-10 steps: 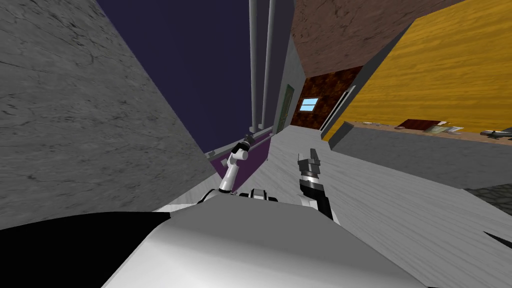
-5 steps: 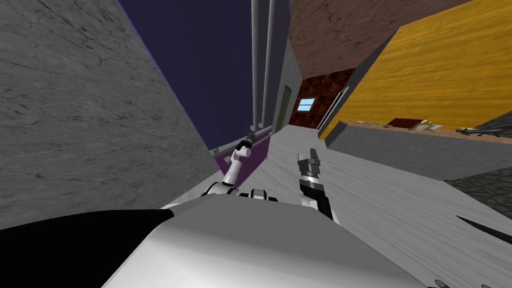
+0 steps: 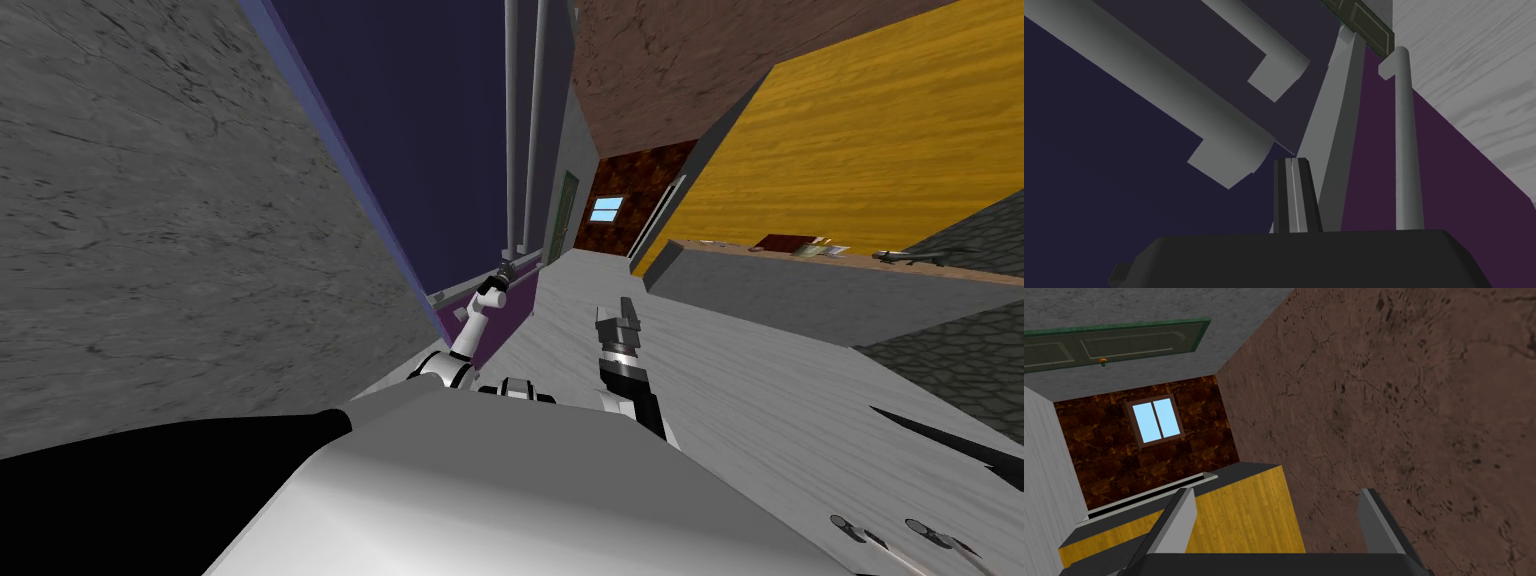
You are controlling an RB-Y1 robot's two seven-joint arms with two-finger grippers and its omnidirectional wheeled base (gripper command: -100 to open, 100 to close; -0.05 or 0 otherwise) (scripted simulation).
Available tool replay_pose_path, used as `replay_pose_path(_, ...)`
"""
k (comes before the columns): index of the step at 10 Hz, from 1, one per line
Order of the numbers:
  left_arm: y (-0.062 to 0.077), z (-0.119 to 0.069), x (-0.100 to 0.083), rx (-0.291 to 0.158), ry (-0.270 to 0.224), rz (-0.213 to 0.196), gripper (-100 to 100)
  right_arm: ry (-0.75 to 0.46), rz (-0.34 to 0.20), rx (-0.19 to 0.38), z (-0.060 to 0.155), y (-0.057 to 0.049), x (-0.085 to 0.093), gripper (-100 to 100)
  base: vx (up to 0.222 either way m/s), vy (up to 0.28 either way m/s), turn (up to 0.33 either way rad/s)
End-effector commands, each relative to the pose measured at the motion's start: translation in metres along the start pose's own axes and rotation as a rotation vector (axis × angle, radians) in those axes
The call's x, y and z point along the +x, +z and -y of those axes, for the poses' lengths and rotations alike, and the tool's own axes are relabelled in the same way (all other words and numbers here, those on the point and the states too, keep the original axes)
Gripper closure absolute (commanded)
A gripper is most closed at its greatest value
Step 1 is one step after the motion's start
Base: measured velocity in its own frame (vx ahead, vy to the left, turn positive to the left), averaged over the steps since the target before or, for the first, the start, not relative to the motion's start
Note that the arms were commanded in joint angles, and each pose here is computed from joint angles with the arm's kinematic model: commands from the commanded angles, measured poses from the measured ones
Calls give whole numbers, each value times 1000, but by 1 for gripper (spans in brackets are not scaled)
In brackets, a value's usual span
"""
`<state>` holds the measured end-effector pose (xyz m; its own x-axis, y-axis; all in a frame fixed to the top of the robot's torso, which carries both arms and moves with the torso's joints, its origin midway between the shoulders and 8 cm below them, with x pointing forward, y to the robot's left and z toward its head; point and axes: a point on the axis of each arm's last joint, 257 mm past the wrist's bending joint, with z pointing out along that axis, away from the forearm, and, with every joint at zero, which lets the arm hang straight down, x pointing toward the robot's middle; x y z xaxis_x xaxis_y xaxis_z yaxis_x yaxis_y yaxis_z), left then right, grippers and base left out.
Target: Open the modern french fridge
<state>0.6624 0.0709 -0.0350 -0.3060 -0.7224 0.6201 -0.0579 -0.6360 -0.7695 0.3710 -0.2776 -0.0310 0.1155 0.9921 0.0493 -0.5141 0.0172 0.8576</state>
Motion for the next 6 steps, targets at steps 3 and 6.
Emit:
replay_pose_path(3,28,3,20,0,19,-25,100,0,0,0,0,0,0,0,-122,33,-33)
replay_pose_path(6,43,9,33,16,31,-43,100,0,0,0,0,0,0,0,-119,42,-83)
